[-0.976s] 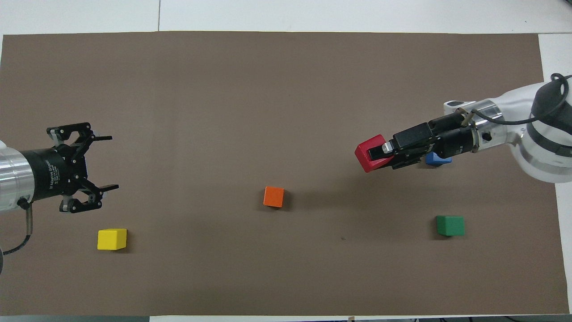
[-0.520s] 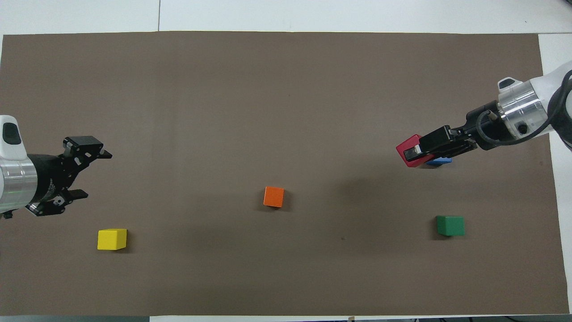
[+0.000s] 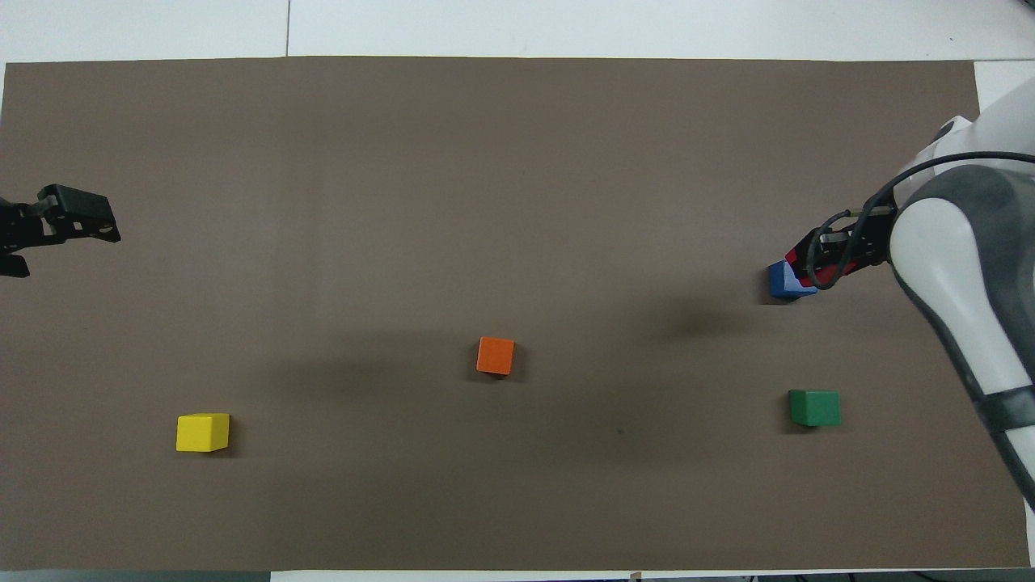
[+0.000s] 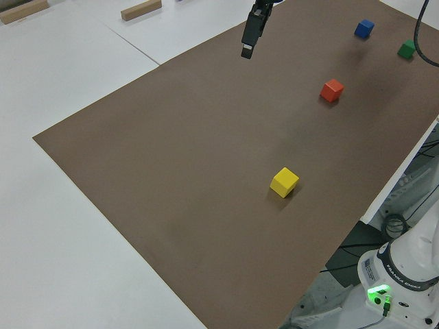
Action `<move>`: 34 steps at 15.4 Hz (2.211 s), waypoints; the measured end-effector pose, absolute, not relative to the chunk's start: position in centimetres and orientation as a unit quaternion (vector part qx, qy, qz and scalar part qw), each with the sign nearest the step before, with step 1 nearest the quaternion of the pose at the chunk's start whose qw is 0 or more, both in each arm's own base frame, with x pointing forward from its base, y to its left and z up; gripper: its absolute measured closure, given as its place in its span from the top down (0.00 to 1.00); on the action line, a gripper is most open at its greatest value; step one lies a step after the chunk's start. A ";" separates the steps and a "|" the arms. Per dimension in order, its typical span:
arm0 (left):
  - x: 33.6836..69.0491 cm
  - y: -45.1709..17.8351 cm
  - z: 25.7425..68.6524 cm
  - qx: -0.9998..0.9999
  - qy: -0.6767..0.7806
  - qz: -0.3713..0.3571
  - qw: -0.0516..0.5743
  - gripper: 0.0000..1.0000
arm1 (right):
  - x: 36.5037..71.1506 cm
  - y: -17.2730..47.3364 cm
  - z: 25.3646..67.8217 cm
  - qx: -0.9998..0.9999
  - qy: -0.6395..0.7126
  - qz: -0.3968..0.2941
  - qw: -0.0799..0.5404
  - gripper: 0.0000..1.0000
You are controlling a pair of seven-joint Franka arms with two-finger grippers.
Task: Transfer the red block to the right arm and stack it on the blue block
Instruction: 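Carry the red cube with the right gripper over the blue cube, then lower the red cube onto the blue cube with the right gripper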
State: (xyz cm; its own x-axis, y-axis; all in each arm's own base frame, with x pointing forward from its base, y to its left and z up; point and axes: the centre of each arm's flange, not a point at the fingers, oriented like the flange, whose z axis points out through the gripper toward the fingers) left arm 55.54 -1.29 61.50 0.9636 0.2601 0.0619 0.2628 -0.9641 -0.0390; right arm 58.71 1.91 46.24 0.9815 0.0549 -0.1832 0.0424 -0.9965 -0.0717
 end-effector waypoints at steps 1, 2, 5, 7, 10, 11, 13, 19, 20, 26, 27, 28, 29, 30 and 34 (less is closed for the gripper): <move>55.9 -1.5 61.9 -0.994 -0.107 -0.021 0.028 1.00 | 58.8 2.6 45.7 -0.996 -0.016 0.083 0.006 0.61; 56.0 -1.8 62.1 -0.996 -0.086 -0.010 0.032 1.00 | 58.9 3.2 45.2 -0.997 -0.008 0.069 -0.015 0.61; 55.7 -2.8 62.4 -0.998 -0.052 0.013 0.032 1.00 | 59.1 3.8 43.6 -0.999 -0.001 0.022 -0.045 0.61; 55.5 -3.2 62.3 -0.998 -0.049 0.022 0.021 1.00 | 58.9 3.7 42.9 -0.999 0.000 -0.006 -0.054 0.61; 55.5 -3.3 61.8 -0.999 -0.036 0.025 0.016 1.00 | 57.8 4.0 41.3 -0.996 0.006 -0.044 -0.072 0.61; 55.6 -3.2 61.3 -0.999 -0.025 0.026 0.015 1.00 | 57.3 4.3 40.7 -0.996 0.009 -0.049 -0.071 0.61; 55.6 -3.1 60.6 -0.999 -0.011 0.031 0.008 1.00 | 56.5 4.6 40.2 -0.996 0.009 -0.060 -0.067 0.61; 55.4 -3.0 59.5 -0.999 -0.007 0.042 -0.002 1.00 | 53.7 4.2 37.6 -0.992 -0.008 -0.104 -0.067 0.61; 55.2 -3.0 59.4 -0.999 -0.007 0.043 -0.002 1.00 | 53.5 3.8 37.4 -0.992 -0.007 -0.105 -0.068 0.61; 55.0 -3.2 59.6 -0.999 -0.005 0.033 -0.003 1.00 | 53.0 1.9 36.7 -0.990 0.021 -0.125 -0.066 0.61; 55.2 -3.2 59.7 -1.000 -0.005 0.021 -0.004 1.00 | 52.8 1.6 36.3 -0.989 0.024 -0.129 -0.064 0.61; 55.4 -3.3 59.8 -1.000 -0.005 0.014 -0.005 1.00 | 52.5 1.5 35.9 -0.989 0.027 -0.131 -0.062 0.61; 55.5 -3.3 59.9 -1.000 -0.006 0.010 -0.006 1.00 | 52.3 1.5 35.6 -0.989 0.031 -0.133 -0.060 0.61; 55.5 -3.3 59.9 -1.000 -0.006 0.007 -0.006 1.00 | 52.2 1.5 35.4 -0.989 0.033 -0.133 -0.059 0.61; 55.6 -3.3 59.8 -1.000 -0.005 0.007 -0.006 1.00 | 51.8 1.1 34.9 -0.988 0.038 -0.135 -0.057 0.61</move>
State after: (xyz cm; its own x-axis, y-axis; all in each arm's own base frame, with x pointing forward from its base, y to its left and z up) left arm 55.56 -3.29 59.83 0.9999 0.0107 -0.0135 0.0108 -0.9999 0.0121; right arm 51.83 1.15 34.92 0.9604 -0.0597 0.2721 -0.0905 -0.9907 0.1020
